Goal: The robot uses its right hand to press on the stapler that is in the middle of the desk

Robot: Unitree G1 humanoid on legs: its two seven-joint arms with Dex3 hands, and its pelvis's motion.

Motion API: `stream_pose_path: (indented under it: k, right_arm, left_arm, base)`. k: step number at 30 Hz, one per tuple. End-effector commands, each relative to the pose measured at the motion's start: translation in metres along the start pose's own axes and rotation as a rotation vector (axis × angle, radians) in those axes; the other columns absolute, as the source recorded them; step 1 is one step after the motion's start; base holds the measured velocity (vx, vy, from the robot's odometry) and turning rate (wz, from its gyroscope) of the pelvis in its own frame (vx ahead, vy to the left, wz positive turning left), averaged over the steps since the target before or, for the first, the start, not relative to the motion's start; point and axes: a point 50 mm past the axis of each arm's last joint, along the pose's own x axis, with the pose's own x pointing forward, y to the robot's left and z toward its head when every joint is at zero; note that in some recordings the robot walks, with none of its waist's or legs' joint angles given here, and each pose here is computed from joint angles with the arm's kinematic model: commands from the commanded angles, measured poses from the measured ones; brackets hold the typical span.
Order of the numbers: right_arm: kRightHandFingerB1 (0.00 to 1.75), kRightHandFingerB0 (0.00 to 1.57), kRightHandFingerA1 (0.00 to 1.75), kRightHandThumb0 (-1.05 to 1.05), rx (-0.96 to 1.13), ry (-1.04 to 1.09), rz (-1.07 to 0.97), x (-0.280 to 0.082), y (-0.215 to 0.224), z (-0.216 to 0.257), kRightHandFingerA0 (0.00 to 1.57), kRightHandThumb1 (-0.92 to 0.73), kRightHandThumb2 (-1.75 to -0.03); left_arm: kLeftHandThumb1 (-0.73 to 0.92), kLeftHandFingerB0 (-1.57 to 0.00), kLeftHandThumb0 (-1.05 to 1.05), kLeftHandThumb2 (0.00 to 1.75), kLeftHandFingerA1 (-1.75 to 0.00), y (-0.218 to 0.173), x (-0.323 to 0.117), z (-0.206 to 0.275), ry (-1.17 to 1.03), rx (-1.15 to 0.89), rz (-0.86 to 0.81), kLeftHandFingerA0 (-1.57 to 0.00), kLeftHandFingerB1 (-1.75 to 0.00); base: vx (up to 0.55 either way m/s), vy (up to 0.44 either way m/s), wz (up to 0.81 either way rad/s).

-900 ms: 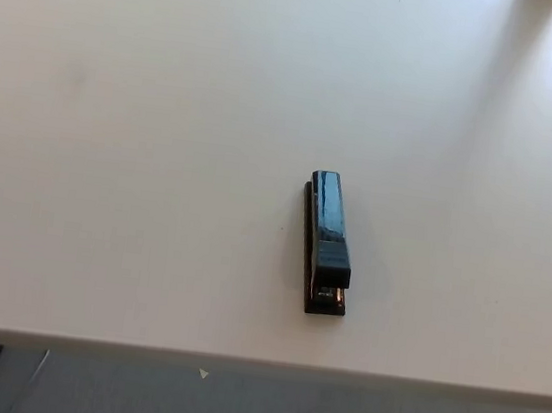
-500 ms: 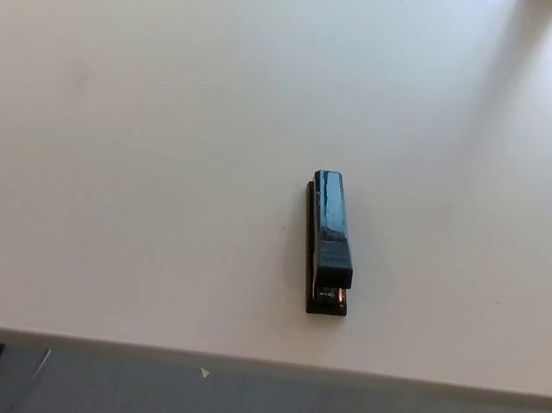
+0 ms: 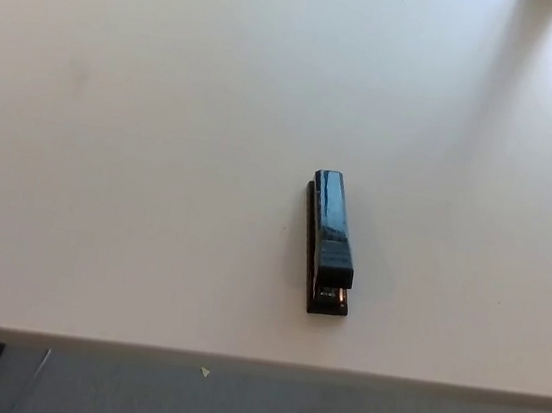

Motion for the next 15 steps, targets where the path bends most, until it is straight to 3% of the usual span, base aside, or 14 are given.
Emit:
stream_pose_path:
  k: [1,2,4,5,7,8,9,10,11,12,15]
  right_arm:
    - [0.29,0.15,0.41,-0.72,0.137,-0.103,-0.066,0.004,-0.030,0.024,0.32,-0.86,-0.67]
    - [0.41,0.09,0.50,-0.73,0.124,-0.123,-0.091,0.004,-0.038,0.030,0.26,-0.73,-0.99]
    - [0.42,0.13,0.51,-0.74,0.202,-0.178,-0.132,0.004,-0.050,0.040,0.29,-0.70,-0.96]
    - [0.29,0.17,0.42,-0.73,0.212,-0.189,-0.139,0.004,-0.054,0.043,0.34,-0.87,-0.66]
    - [0.30,0.16,0.42,-0.73,0.236,-0.224,-0.158,0.005,-0.062,0.053,0.34,-0.85,-0.66]
    - [0.42,0.10,0.51,-0.74,0.213,-0.276,-0.177,0.004,-0.070,0.063,0.27,-0.72,-1.00]
    - [0.42,0.12,0.52,-0.74,0.248,-0.303,-0.198,0.003,-0.077,0.068,0.29,-0.70,-0.99]
    - [0.42,0.12,0.52,-0.74,0.232,-0.333,-0.215,0.002,-0.083,0.075,0.29,-0.71,-1.00]
    - [0.42,0.10,0.53,-0.74,0.231,-0.387,-0.220,-0.001,-0.090,0.085,0.28,-0.72,-1.00]
    - [0.29,0.15,0.43,-0.73,0.223,-0.425,-0.222,-0.003,-0.095,0.091,0.35,-0.91,-0.67]
    - [0.30,0.15,0.44,-0.74,0.195,-0.494,-0.254,-0.011,-0.109,0.106,0.36,-0.91,-0.68]
  left_arm:
    - [0.84,-0.17,-0.79,0.66,-0.28,0.016,0.001,0.013,-0.069,-0.016,0.029,-0.13,-0.29]
    - [0.45,0.00,-0.37,1.05,-0.49,0.017,0.001,0.013,-0.067,0.001,0.035,0.00,-0.46]
    - [0.43,0.00,-0.38,1.03,-0.49,0.016,0.002,0.016,-0.089,-0.028,0.036,0.00,-0.46]
    - [0.83,-0.18,-0.80,0.66,-0.28,0.016,0.002,0.017,-0.098,-0.018,0.029,-0.12,-0.28]
    - [0.84,-0.18,-0.81,0.65,-0.28,0.016,0.002,0.020,-0.108,0.007,0.017,-0.12,-0.29]
    - [0.44,0.00,-0.37,1.04,-0.49,0.017,0.002,0.019,-0.099,0.002,0.025,0.00,-0.46]
    - [0.45,0.00,-0.37,1.05,-0.49,0.018,0.001,0.018,-0.089,0.010,0.025,0.00,-0.46]
    - [0.81,-0.18,-0.81,0.67,-0.27,0.018,0.001,0.017,-0.084,0.016,0.018,-0.12,-0.28]
    - [0.66,-0.14,-0.80,1.03,-0.39,0.018,0.001,0.016,-0.081,-0.001,0.010,0.00,-0.44]
    - [0.44,0.00,-0.38,1.05,-0.49,0.018,-0.001,0.014,-0.073,0.013,0.012,0.00,-0.46]
    - [0.46,0.00,-0.37,1.05,-0.48,0.018,-0.006,0.005,-0.047,0.022,0.009,0.00,-0.46]
  base:
    - [0.00,0.000,0.00]
    - [0.00,0.000,0.00]
    - [0.00,0.000,0.00]
    - [0.00,0.000,0.00]
    - [0.00,0.000,0.00]
    - [0.00,0.000,0.00]
    - [0.00,0.000,0.00]
    - [0.00,0.000,0.00]
    - [0.00,0.000,0.00]
    - [0.00,0.000,0.00]
    - [0.00,0.000,0.00]
